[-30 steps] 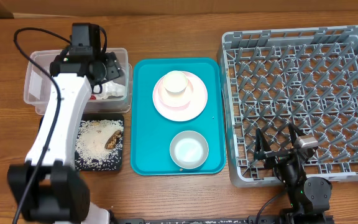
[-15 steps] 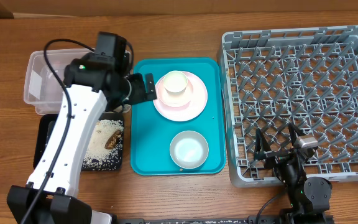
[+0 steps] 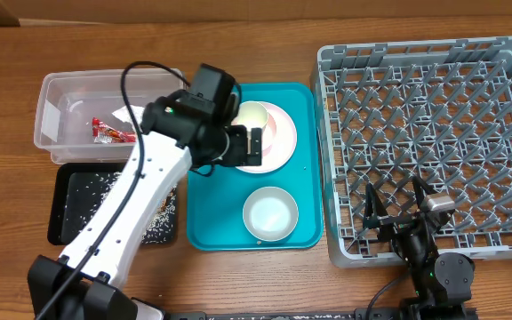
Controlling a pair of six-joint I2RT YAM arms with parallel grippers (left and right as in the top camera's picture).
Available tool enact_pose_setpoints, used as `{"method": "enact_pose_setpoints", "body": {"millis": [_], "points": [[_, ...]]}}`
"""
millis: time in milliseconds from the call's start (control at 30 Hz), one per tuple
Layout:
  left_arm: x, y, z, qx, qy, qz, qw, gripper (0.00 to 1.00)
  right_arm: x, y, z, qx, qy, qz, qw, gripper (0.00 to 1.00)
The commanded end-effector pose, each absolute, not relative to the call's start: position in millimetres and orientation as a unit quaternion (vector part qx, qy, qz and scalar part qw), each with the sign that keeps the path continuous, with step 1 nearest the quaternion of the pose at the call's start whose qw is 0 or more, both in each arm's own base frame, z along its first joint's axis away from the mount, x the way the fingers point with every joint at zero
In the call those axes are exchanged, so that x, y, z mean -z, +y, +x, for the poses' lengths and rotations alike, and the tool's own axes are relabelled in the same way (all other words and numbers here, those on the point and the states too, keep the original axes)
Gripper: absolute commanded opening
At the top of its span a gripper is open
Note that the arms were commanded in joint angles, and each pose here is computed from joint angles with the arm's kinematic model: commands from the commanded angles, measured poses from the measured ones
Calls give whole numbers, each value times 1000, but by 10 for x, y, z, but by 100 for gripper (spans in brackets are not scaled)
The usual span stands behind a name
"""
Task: Sort waste into correct bins and load items into the dishwasher
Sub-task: 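Move the left gripper over the teal tray toward the small white bowl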
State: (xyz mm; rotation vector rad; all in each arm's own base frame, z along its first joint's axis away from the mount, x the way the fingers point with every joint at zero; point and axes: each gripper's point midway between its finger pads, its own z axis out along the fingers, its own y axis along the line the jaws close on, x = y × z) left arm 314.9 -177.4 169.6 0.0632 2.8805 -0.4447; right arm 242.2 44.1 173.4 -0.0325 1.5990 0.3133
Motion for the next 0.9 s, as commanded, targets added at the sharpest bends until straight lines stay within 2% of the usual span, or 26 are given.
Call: {"method": "enact_pose_setpoints", "body": {"millis": [0,333,867], "points": [[-1602,-1916,3084,157,981,44,106,100,-1722,432,2424,-138,712,-13,688,100],[-1672,-2275,3135,184,968,87,147,100,-1722,432,2424,-138,712,-13,688,100],[-1772,-2391,3290,204,957,93,186,100,-1722,432,2424,-138,712,-13,688,100]]}}
